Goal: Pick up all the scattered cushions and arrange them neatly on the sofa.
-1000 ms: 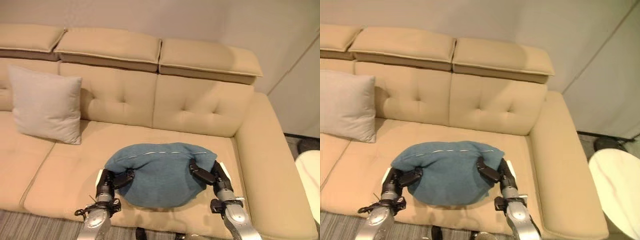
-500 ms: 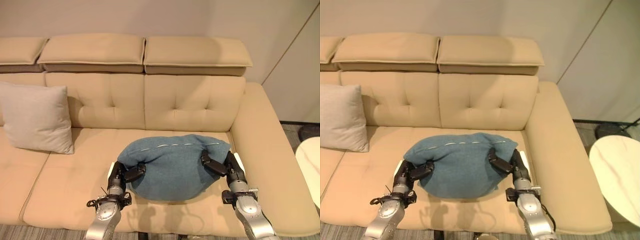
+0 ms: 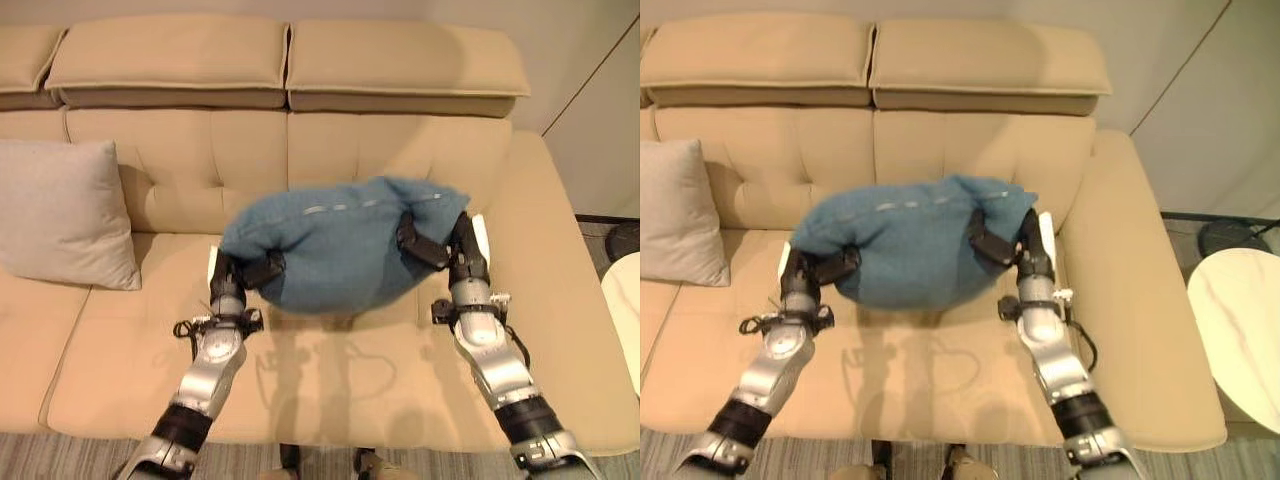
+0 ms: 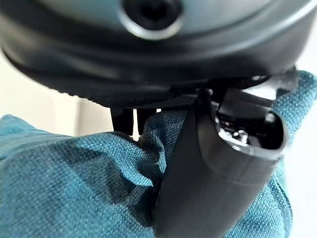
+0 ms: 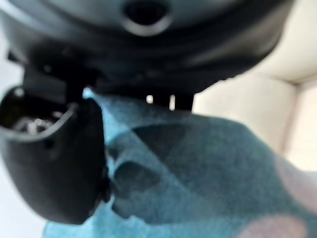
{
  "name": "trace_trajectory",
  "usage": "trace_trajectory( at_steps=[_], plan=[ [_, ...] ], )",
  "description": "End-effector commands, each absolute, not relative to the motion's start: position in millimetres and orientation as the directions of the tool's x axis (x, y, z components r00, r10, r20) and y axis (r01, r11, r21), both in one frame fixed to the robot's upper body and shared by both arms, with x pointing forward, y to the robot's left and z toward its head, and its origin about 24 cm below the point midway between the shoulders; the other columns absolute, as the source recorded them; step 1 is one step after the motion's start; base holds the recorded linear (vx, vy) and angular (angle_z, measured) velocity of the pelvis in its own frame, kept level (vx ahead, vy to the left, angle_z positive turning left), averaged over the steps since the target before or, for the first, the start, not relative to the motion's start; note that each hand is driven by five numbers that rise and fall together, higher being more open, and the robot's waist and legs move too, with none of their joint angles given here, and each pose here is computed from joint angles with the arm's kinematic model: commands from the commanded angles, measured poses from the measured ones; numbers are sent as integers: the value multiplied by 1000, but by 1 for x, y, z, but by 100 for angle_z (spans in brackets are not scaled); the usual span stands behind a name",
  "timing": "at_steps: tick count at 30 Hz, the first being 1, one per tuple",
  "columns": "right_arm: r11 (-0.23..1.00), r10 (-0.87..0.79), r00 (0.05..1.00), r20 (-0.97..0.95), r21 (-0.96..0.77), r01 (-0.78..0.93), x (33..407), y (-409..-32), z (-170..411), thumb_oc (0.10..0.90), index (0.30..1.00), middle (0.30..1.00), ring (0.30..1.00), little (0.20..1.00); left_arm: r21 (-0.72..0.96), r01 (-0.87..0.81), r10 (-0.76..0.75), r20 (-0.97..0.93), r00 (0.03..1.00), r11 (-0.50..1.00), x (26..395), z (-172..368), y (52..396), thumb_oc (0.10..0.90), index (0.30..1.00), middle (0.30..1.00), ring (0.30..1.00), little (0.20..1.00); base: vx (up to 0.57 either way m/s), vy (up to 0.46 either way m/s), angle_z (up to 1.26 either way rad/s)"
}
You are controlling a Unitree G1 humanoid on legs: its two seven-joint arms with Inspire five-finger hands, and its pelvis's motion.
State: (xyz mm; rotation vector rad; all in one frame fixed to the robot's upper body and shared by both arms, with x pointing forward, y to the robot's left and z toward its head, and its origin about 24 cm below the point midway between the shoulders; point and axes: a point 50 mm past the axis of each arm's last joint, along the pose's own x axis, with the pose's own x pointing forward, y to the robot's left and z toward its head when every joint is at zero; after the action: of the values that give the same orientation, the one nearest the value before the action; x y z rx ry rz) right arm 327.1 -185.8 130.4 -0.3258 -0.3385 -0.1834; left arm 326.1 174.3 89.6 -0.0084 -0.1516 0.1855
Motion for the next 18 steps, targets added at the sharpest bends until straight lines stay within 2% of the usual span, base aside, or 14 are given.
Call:
trace_trajectory(
  at_steps=[1, 6, 16, 17, 18],
  plan=[
    [974, -31, 746, 665, -147, 171, 328, -147, 207, 400, 300, 300, 300, 300, -6, -44, 39, 574, 818, 999, 338, 184, 139, 400, 300, 300, 300, 300, -91, -16, 3],
    [976, -24, 739, 674, -146, 164, 335, -142, 215, 400, 300, 300, 300, 300, 2, -53, 42, 589, 807, 999, 348, 196, 136, 400, 300, 300, 300, 300, -77, -6, 12],
    [978, 9, 751, 661, -161, 129, 337, -132, 213, 400, 300, 300, 300, 300, 54, -79, 44, 478, 877, 995, 364, 174, 143, 400, 300, 300, 300, 300, -66, 1, 1],
    [977, 10, 753, 658, -167, 132, 338, -133, 212, 414, 321, 321, 321, 321, 81, -90, 43, 462, 886, 993, 365, 171, 146, 533, 500, 500, 500, 500, 0, 0, 0],
    [974, 14, 752, 659, -180, 140, 338, -133, 211, 577, 566, 566, 566, 566, 98, -101, 45, 455, 889, 990, 366, 169, 148, 762, 844, 844, 844, 844, 0, 0, 0]
  ],
)
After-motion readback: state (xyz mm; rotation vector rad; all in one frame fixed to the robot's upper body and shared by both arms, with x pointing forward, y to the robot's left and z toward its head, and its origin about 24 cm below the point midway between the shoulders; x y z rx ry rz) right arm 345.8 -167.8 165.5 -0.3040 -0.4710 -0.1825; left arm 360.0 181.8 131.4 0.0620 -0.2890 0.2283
